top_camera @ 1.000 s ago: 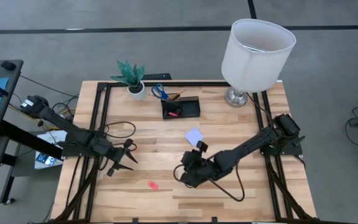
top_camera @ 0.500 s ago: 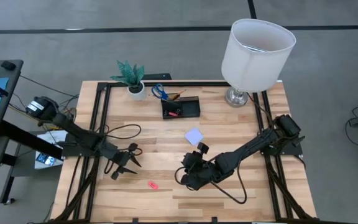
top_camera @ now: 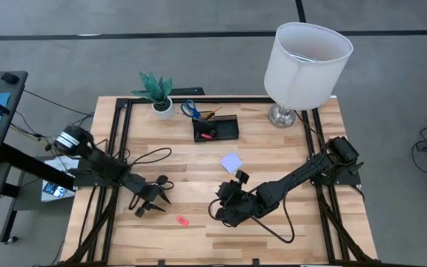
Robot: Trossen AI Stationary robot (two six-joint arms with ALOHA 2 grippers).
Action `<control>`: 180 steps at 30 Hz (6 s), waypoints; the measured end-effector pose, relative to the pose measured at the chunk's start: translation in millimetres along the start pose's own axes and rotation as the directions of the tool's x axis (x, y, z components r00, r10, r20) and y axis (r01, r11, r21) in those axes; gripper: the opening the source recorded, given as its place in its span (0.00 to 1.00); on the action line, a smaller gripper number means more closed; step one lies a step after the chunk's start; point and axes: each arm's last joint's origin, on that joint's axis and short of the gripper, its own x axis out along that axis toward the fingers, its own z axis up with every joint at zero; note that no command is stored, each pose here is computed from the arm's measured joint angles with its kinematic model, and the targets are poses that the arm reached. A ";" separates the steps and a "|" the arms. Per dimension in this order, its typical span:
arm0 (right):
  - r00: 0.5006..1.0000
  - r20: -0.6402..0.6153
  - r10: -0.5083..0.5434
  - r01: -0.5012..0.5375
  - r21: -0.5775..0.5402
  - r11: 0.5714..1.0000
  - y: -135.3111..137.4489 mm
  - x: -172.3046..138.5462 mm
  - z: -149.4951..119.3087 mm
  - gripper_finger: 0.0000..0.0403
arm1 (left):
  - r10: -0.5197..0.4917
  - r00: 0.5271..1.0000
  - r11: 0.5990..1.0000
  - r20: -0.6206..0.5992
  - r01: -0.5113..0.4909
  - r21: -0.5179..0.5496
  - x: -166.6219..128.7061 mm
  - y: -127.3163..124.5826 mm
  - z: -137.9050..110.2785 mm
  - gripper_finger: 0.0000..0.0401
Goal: Pick and place office supplies into organizer
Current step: Put the pink eraser into the black desk organizer
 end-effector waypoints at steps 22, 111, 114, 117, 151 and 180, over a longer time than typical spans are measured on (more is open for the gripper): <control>0.999 -0.009 0.032 -0.032 0.010 0.999 1.7 0.0 0.5 0.31 | -0.142 0.988 0.990 0.059 0.142 0.001 31.1 15.8 -16.3 0.41; 0.991 -0.077 0.112 -0.116 -0.045 0.992 4.1 -0.6 -2.1 0.30 | -0.131 0.991 0.987 0.034 0.128 0.094 60.6 -11.5 -8.9 0.41; 0.991 -0.077 0.113 -0.116 -0.045 0.992 4.2 -0.6 -2.1 0.31 | -0.122 0.992 0.989 0.036 0.118 0.093 60.9 -9.9 -8.7 0.41; 0.991 -0.077 0.113 -0.117 -0.045 0.992 4.3 -0.6 -2.2 0.30 | -0.122 0.992 0.989 0.037 0.118 0.090 61.0 -7.9 -8.4 0.41; 0.986 -0.097 0.133 -0.141 -0.075 0.987 12.4 -10.0 -11.1 0.31 | -0.176 0.983 0.979 0.051 0.169 0.113 90.0 7.9 9.3 0.41; 0.983 -0.108 0.146 -0.154 -0.072 0.985 12.7 -10.0 -11.3 0.30 | -0.187 0.981 0.976 0.046 0.180 0.125 97.6 13.2 14.0 0.35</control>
